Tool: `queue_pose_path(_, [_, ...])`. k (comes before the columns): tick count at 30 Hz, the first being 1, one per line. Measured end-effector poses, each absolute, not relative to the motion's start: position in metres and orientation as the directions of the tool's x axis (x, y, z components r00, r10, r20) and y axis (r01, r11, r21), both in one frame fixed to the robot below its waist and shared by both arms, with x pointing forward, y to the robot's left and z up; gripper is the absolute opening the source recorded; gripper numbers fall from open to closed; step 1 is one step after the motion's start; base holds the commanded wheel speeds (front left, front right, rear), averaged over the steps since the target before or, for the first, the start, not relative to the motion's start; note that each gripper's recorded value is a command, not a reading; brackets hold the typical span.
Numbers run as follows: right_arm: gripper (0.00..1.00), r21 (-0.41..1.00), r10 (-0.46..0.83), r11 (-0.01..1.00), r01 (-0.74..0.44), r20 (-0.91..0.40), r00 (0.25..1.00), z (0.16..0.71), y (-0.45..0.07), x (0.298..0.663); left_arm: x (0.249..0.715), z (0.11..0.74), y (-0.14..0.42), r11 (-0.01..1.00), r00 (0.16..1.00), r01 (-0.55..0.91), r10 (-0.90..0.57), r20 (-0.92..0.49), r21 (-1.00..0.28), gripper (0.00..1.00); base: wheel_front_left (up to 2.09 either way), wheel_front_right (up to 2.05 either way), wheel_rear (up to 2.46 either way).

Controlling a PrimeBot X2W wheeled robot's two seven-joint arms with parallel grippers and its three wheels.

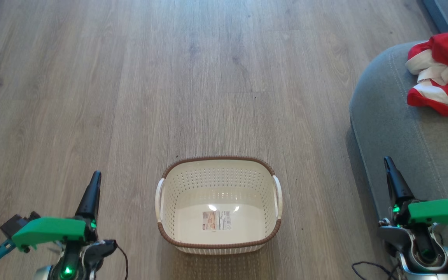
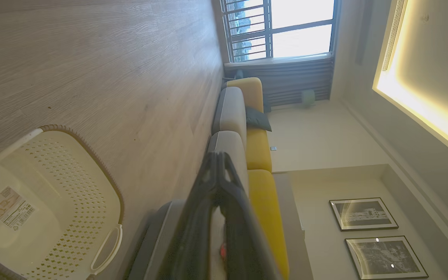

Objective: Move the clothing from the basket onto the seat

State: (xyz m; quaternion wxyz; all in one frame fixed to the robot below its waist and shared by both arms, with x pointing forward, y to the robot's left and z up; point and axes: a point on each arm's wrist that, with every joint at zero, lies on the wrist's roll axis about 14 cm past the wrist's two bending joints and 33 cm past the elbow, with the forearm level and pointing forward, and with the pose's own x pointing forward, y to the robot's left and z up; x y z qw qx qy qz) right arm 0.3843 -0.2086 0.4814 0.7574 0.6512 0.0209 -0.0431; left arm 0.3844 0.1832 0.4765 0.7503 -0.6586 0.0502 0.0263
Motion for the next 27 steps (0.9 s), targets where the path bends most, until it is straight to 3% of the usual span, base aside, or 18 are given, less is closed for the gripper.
queue_pose_path(13, [0.00,0.998,-0.023,0.003,0.065,-0.065,0.998,0.4862,-0.2067,0.3808,0.3801,0.4825,0.1862,-0.003,0.996,-0.080,-0.029,-0.080,-0.997,0.00,0.00,0.00,0.00])
queue_pose_path(27, [0.00,0.998,-0.024,-0.003,0.064,-0.064,0.998,0.4864,-0.2064,0.3809,0.3802,0.4831,0.1873,-0.004,0.997,-0.078,-0.026,-0.078,-0.997,0.00,0.00,0.00,0.00])
